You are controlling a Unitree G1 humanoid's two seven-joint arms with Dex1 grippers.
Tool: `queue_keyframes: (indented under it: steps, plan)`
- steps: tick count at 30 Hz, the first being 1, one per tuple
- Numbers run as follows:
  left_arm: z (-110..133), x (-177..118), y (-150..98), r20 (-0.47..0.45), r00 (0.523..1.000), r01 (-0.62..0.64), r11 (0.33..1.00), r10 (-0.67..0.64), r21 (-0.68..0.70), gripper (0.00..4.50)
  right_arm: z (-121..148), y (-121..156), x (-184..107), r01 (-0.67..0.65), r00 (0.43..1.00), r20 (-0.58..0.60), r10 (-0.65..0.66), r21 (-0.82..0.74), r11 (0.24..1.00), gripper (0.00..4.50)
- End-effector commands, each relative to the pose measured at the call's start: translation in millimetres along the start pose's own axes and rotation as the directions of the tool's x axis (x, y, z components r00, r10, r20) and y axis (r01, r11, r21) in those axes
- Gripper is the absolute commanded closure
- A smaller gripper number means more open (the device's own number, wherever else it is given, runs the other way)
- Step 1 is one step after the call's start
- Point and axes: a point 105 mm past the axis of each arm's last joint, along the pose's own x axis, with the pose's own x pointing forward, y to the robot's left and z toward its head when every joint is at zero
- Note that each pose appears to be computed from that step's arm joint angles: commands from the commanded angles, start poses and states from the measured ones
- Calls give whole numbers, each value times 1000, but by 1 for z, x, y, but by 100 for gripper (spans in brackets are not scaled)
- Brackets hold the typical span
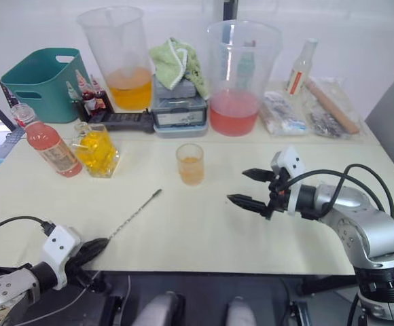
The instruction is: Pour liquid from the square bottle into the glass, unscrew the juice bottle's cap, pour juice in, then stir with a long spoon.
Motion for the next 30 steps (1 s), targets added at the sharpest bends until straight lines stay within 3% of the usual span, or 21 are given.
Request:
queue_keyframes:
  steps: [1, 5, 11, 18, 22, 26, 30]
  plan:
    - [-10, -2, 8, -55, 998, -9, 999, 7, -37, 324, 10, 1, -3, 1, 1000, 28, 0, -41, 999, 0]
    - [10, 6, 5, -36, 998, 51, 998, -52, -21, 191, 10, 3, -1, 0, 1000, 31, 1, -41, 999, 0]
    - [19, 17, 5, -106, 990, 85, 996, -89, -41, 191, 12, 5, 2, 0, 999, 42, 2, -41, 999, 0]
    - [5, 17, -2, -218, 970, 92, 993, -107, -79, 191, 12, 4, 1, 8, 999, 40, -6, -47, 999, 0]
    - [-7, 13, -7, -278, 953, 96, 991, -119, -93, 306, 13, 3, 1, 13, 999, 43, -10, -53, 999, 0]
    - [-2, 14, -1, -246, 965, 65, 992, -91, -111, 440, 15, 7, 5, -16, 999, 47, 19, -56, 998, 0]
    - [10, 10, 19, -186, 983, -12, 994, -9, -112, 446, 18, 5, 7, -27, 999, 45, 30, -66, 997, 0]
